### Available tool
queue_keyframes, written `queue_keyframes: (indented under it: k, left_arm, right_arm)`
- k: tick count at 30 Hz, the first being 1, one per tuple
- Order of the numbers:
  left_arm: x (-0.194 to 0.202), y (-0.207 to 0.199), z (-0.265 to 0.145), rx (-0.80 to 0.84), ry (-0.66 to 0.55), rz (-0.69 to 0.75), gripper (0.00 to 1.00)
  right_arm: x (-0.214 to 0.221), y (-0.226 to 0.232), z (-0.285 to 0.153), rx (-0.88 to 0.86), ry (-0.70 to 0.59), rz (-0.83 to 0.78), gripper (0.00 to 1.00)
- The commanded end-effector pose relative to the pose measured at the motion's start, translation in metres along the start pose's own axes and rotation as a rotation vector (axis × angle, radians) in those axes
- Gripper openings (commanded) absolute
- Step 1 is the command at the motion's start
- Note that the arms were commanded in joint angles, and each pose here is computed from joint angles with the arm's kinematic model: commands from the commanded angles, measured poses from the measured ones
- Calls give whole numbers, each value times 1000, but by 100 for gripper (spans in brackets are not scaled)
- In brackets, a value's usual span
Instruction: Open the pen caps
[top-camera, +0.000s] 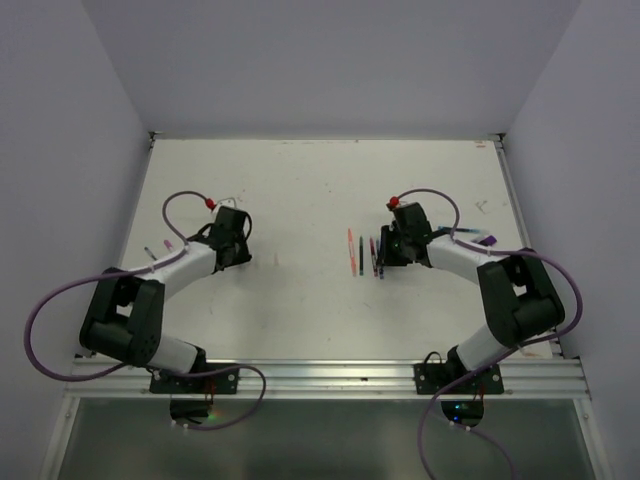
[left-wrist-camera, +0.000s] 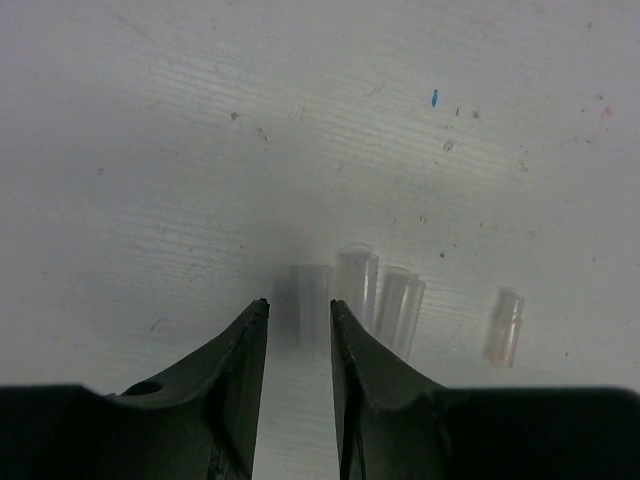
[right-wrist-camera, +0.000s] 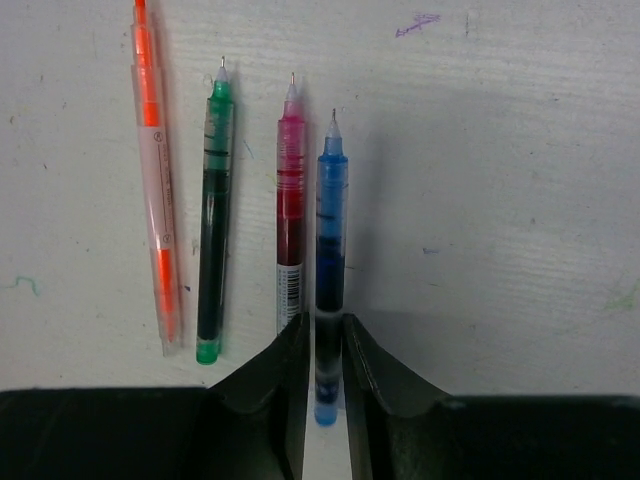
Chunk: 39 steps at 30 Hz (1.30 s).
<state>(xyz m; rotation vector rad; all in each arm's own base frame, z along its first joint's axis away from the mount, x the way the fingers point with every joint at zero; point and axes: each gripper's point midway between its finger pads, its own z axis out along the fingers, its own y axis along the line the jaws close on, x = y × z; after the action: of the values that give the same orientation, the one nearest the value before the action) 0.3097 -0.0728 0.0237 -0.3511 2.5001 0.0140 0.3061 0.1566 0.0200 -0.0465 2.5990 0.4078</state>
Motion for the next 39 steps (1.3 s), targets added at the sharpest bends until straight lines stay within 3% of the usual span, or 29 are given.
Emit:
queue_keyframes:
  k: [1, 9, 14, 23, 39]
  left_arm:
    - [-30, -1, -18, 22, -101, -43, 34]
    - [-65, 5, -58, 18, -193, -111, 46]
    - [-70, 30, -67, -82, -220, -200, 50]
    - [-57, 115, -41, -325, -181, -348, 55]
    - [-52, 154, -8, -417, -145, -427, 55]
  right_arm:
    - [-17, 7, 3, -28, -47, -12, 24]
    - [-23, 9, -1, -29, -59, -12, 30]
    - [-32, 11, -15, -22, -87, -21, 33]
    - [-57, 42, -73, -133, -142, -59, 34]
    - [-48, 56, -94, -206, -93, -78, 34]
